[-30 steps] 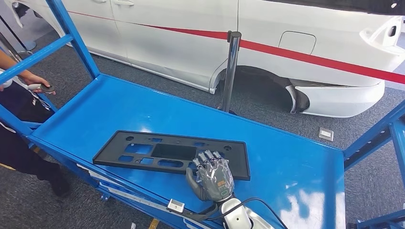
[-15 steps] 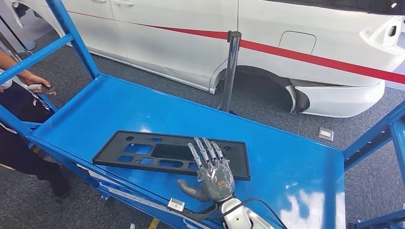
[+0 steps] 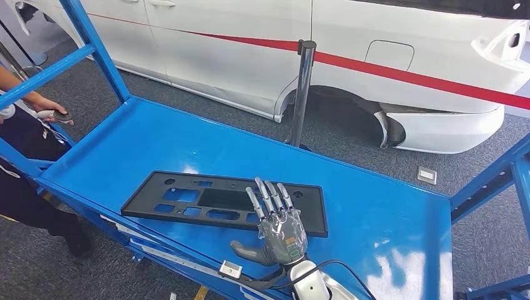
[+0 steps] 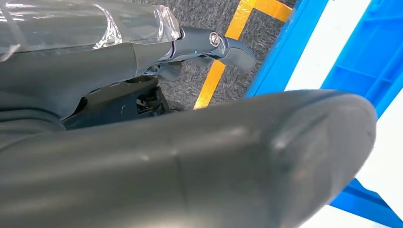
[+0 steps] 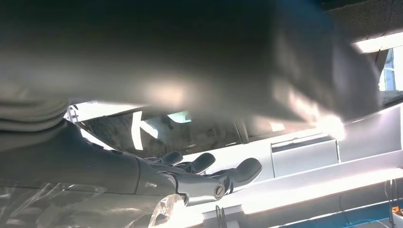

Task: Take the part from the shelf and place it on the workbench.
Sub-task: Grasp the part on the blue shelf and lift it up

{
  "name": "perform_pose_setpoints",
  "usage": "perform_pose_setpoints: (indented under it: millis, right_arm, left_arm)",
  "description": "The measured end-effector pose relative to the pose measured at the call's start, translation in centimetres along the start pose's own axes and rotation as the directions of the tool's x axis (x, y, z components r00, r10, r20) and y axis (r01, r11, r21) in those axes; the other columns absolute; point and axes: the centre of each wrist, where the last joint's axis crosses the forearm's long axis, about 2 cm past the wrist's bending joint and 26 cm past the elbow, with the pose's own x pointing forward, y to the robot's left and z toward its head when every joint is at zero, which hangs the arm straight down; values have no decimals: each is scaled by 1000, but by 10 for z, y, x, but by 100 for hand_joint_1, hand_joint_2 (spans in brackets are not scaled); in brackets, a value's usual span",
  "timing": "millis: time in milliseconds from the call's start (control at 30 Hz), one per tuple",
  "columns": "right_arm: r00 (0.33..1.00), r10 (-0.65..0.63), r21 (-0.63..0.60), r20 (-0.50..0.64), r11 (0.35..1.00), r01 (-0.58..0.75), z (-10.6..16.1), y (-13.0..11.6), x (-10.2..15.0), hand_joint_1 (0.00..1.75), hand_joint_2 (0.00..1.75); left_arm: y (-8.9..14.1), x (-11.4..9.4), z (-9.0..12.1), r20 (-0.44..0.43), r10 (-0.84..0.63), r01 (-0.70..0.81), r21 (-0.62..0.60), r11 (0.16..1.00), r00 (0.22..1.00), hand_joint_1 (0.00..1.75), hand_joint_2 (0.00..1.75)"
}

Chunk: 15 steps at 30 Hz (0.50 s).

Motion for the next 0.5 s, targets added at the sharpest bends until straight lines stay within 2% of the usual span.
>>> perform_pose_setpoints:
  millis: [500]
  right_arm:
    - [1000, 1, 3, -1, 1000, -1, 1, 0, 0, 0, 175]
  left_arm:
    - [0, -1, 0, -1, 11, -11, -6, 1000, 1000, 0, 0]
